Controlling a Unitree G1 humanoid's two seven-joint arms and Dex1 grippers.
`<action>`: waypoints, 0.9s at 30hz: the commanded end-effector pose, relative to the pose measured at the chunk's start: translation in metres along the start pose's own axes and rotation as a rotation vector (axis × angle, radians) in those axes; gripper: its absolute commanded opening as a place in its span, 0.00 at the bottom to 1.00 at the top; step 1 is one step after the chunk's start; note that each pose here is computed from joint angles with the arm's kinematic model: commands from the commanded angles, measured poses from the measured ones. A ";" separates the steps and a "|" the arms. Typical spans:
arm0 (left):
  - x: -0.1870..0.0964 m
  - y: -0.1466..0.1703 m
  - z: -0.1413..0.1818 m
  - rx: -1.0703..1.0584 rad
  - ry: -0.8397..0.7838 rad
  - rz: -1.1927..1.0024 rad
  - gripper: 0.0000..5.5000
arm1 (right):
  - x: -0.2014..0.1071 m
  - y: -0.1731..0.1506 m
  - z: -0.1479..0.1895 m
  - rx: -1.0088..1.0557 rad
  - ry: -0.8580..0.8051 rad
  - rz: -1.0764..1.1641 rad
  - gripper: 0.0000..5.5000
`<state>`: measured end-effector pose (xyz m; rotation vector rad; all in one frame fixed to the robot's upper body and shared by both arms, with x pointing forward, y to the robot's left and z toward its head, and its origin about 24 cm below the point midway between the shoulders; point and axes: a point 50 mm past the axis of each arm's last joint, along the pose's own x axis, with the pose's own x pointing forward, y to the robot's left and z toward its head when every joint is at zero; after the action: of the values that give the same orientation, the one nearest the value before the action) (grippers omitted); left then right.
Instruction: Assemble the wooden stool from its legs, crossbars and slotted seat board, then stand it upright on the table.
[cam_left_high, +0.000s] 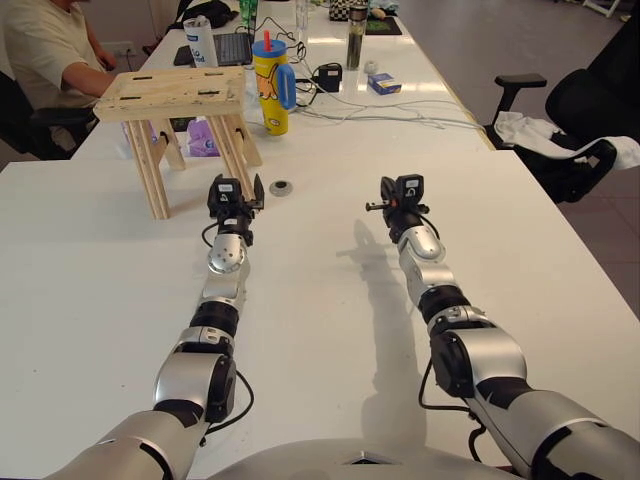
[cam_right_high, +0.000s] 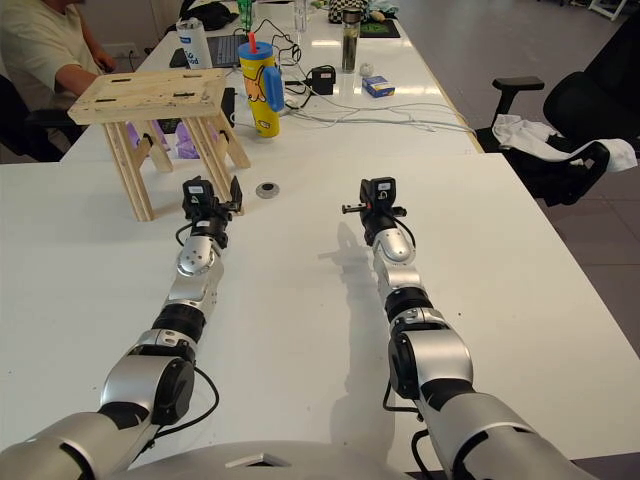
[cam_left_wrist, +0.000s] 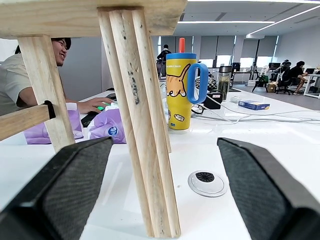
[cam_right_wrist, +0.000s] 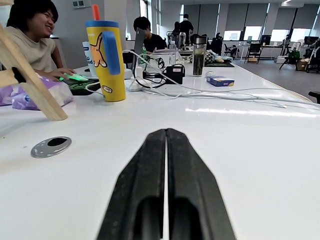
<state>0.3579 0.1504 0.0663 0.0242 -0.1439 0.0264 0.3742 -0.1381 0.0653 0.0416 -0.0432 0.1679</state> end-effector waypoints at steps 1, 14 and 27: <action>0.006 -0.007 0.007 0.005 -0.016 -0.028 0.70 | 0.005 0.005 0.006 0.004 -0.009 0.014 0.00; 0.005 -0.011 0.004 0.003 -0.010 -0.037 0.70 | 0.007 0.012 0.004 0.004 0.011 0.051 0.00; -0.010 0.006 -0.006 0.000 -0.007 0.031 0.70 | 0.010 0.030 0.005 0.007 0.018 0.103 0.00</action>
<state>0.3583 0.1416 0.0697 0.0233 -0.1709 0.0060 0.3754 -0.1263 0.0642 0.0485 -0.0231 0.2148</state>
